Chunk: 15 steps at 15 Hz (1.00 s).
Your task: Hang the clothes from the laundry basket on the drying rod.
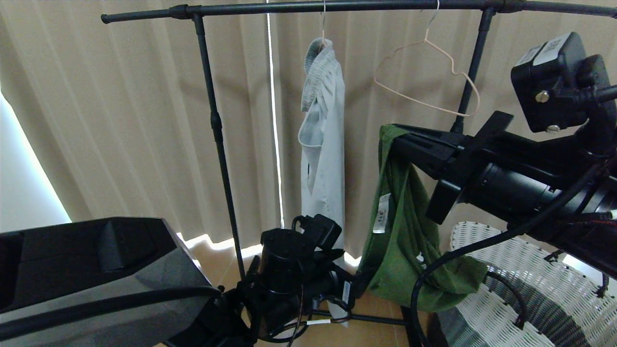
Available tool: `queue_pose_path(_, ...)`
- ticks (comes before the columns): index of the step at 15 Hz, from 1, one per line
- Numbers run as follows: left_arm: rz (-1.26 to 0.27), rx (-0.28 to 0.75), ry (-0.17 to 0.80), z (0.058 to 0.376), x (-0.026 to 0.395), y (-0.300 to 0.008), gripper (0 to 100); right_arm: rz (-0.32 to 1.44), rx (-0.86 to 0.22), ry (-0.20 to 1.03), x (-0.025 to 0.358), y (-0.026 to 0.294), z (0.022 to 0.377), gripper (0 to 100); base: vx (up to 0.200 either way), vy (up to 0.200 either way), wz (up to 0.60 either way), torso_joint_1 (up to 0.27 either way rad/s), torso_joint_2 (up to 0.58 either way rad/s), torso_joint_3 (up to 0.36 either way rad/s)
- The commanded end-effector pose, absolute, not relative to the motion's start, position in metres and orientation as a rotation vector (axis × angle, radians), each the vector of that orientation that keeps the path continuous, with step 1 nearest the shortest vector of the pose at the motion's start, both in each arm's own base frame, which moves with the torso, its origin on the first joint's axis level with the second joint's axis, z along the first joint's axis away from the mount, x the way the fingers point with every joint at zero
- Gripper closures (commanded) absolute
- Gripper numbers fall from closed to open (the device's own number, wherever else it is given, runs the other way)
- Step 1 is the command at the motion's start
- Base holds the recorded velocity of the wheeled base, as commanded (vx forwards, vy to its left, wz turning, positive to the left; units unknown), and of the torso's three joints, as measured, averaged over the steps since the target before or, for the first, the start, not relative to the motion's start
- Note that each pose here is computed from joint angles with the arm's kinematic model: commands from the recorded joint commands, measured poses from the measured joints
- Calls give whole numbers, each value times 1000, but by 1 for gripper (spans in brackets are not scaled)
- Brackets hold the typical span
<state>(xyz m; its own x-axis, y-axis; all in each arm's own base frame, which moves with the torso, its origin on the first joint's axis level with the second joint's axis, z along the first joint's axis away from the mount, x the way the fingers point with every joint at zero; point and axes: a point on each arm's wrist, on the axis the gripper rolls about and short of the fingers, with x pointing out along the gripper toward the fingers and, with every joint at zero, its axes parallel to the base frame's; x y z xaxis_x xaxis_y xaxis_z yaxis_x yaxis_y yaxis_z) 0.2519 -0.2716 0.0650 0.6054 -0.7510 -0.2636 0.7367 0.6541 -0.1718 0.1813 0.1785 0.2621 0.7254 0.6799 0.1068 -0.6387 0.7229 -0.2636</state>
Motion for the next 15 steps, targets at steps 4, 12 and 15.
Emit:
queue_pose_path(4,-803,-38,150,84,236,-231,100,652,-220,-188,196,164,262,100,0,0,0,0,0,0)
queue_pose_path(12,-487,-41,146,250,217,-106,100,531,-250,-114,212,137,244,100,0,0,0,0,0,0)
queue_pose_path(15,-496,-50,56,281,206,-104,100,484,-249,-118,218,127,247,100,0,0,0,0,0,0)
